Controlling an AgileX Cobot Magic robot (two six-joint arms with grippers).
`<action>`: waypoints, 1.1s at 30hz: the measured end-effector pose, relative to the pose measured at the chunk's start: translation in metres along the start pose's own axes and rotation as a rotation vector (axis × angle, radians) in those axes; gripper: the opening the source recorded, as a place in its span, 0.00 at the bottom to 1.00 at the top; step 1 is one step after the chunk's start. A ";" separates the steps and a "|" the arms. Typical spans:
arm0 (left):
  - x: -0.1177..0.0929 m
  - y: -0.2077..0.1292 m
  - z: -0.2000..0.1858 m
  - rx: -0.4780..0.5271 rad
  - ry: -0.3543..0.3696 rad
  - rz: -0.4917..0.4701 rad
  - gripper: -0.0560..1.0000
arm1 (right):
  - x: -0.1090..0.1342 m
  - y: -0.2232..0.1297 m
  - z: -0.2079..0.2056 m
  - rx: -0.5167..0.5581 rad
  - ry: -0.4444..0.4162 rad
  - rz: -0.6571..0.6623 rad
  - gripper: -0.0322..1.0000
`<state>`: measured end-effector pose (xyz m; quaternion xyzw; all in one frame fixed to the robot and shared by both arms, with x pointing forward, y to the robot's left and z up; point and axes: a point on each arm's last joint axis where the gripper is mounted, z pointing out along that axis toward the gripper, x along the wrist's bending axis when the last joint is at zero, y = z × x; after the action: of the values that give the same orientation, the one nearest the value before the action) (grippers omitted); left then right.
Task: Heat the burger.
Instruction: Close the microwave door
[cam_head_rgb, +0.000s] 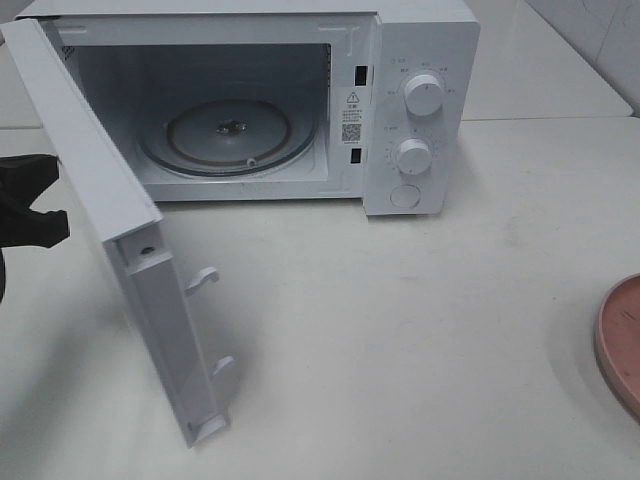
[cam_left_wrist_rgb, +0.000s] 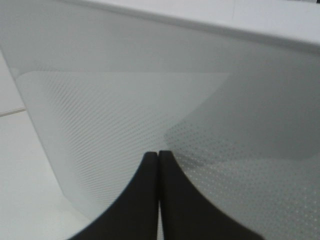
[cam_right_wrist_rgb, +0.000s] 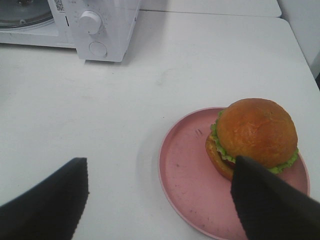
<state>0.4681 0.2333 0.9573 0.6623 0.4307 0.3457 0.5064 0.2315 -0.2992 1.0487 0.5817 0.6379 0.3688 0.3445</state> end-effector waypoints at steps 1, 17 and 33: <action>-0.002 0.000 0.003 0.002 -0.010 0.000 0.05 | 0.000 0.000 0.000 0.000 0.000 0.000 0.77; -0.045 0.014 0.051 -0.029 -0.038 -0.080 0.05 | 0.000 0.000 0.000 0.000 0.000 0.000 0.77; -0.099 0.021 0.105 -0.027 0.074 -0.123 0.05 | 0.000 0.000 0.000 0.000 0.000 0.000 0.77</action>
<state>0.5283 0.1006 0.9494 0.6143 0.4843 0.3442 0.5193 0.2315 -0.2992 1.0487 0.5817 0.6379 0.3688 0.3445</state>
